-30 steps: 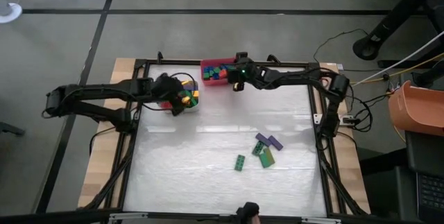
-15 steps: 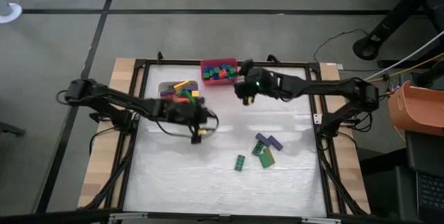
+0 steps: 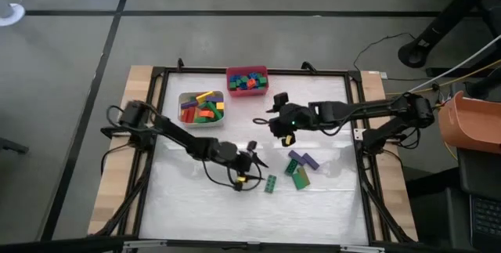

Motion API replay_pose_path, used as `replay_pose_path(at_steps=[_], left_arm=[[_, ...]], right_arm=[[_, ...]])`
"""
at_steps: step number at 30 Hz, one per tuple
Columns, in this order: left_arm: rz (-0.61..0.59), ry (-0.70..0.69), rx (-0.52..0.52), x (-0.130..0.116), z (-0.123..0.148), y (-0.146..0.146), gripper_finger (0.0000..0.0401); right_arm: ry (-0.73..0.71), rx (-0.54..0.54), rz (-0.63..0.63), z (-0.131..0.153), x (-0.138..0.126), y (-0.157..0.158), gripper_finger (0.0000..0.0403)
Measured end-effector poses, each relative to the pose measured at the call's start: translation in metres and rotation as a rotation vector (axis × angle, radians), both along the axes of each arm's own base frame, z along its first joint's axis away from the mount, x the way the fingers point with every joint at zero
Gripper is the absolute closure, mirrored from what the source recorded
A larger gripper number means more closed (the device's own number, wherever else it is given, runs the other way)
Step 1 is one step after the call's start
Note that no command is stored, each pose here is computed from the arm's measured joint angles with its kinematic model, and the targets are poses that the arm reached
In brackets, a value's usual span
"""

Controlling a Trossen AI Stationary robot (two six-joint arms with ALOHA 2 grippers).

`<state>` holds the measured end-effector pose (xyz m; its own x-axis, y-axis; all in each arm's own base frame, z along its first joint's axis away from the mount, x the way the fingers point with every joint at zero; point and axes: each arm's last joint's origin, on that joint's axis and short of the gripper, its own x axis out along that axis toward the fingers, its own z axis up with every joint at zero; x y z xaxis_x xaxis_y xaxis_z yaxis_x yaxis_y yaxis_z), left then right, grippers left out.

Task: Sort blocks by size
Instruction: Put the large green game piece into the white bin

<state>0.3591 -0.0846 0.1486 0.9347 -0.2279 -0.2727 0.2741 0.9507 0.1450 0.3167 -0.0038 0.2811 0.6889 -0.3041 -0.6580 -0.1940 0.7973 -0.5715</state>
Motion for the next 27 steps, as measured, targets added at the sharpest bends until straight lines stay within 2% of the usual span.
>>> replay_pose_path(at_steps=[11, 14, 20, 27], left_arm=[[-0.035, 0.066, -0.010, 0.045, -0.046, -0.029, 0.0205], [-0.025, 0.162, -0.001, 0.047, -0.055, -0.029, 0.0205], [-0.014, 0.284, 0.030, 0.044, -0.057, -0.026, 0.0205], [-0.004, 0.421, 0.055, 0.029, -0.035, -0.022, 0.0205]], right_arm=[[-0.015, 0.066, -0.002, -0.001, -0.001, 0.017, 0.0162], [0.015, 0.082, 0.036, -0.003, -0.003, 0.025, 0.0162], [0.071, 0.088, 0.091, -0.006, -0.008, 0.040, 0.0162], [0.090, 0.084, 0.131, -0.008, -0.011, 0.052, 0.0162]])
